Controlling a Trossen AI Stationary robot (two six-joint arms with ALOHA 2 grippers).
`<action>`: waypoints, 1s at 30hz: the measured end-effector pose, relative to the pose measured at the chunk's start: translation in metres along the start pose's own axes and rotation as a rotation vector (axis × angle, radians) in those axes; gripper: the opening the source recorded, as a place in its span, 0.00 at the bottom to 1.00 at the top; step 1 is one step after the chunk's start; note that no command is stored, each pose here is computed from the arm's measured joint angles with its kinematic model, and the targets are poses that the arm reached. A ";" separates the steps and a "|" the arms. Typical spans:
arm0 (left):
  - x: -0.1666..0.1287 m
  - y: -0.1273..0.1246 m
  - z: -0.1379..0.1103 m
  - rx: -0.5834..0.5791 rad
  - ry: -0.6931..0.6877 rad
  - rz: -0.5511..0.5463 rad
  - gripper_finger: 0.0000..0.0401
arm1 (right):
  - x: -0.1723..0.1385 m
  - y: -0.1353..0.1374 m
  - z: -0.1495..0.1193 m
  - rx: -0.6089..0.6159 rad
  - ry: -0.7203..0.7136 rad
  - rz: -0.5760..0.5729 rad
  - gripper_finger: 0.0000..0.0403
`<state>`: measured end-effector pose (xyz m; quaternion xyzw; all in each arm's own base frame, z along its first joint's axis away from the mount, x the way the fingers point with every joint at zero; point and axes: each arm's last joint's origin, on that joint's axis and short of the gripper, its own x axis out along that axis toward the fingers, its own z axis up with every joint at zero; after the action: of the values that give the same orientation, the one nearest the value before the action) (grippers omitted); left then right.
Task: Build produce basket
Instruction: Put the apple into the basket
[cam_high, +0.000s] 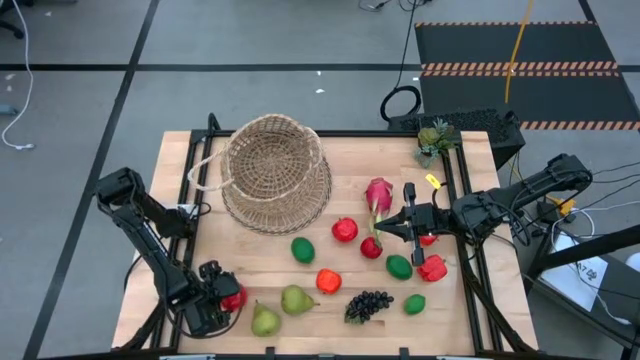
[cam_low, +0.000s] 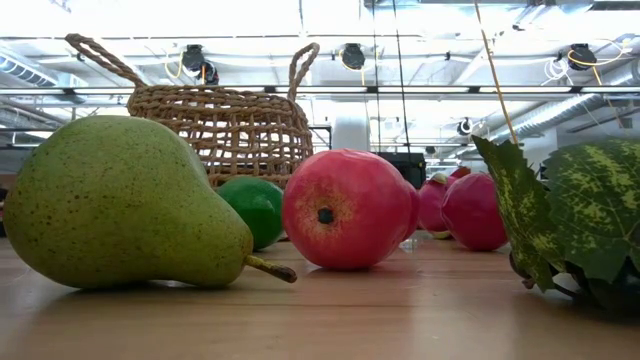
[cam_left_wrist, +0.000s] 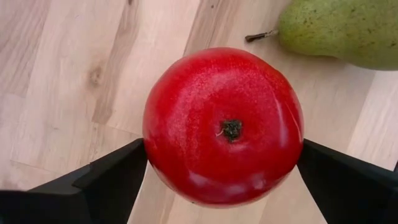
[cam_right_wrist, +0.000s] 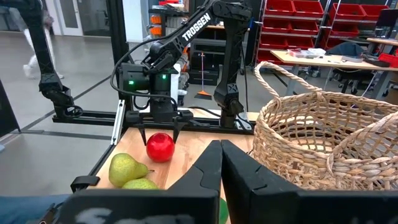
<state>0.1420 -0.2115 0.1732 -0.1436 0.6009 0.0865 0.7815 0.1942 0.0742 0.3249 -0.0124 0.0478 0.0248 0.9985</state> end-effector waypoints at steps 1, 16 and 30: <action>0.000 0.000 0.000 0.000 0.000 0.000 0.99 | 0.000 0.000 0.000 0.000 0.000 0.000 0.00; -0.017 0.005 0.007 -0.017 -0.046 -0.056 0.99 | 0.000 0.000 0.000 -0.004 0.000 0.000 0.00; -0.047 0.023 0.034 0.045 -0.272 -0.090 0.99 | 0.000 0.000 0.000 -0.004 0.001 0.000 0.00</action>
<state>0.1536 -0.1766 0.2233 -0.1399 0.4843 0.0564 0.8618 0.1943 0.0742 0.3248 -0.0145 0.0481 0.0248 0.9984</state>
